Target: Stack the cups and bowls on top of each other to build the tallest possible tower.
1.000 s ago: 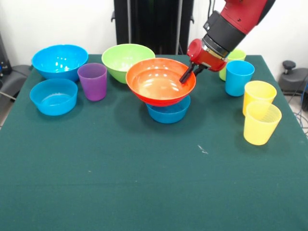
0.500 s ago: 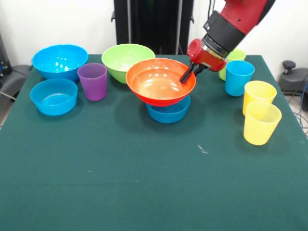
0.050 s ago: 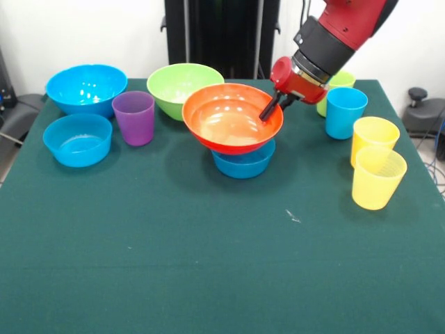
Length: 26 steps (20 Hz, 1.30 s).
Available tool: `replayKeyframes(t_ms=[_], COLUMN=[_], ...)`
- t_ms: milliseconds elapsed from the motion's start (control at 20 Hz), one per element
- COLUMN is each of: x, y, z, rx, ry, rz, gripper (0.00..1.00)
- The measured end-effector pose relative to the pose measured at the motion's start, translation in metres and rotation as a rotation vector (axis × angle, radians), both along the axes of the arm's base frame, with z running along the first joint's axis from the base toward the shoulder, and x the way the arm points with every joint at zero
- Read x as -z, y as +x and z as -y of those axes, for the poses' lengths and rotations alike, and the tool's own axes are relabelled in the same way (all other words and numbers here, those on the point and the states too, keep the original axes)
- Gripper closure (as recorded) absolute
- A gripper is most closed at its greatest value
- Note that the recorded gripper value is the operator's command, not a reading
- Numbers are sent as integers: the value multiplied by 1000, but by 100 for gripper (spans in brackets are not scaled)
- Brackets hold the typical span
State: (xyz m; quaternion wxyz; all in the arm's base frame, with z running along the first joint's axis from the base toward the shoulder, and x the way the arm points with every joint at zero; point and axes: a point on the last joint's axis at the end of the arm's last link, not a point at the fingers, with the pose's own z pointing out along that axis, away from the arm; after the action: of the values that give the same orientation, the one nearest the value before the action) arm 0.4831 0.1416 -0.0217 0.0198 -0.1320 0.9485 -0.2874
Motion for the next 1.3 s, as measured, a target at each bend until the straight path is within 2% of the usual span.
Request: replayKeyframes(t_ms=[1300], x=[8], y=[12], z=[-5], rx=[-21], ry=[1], rz=[10], gripper=[100])
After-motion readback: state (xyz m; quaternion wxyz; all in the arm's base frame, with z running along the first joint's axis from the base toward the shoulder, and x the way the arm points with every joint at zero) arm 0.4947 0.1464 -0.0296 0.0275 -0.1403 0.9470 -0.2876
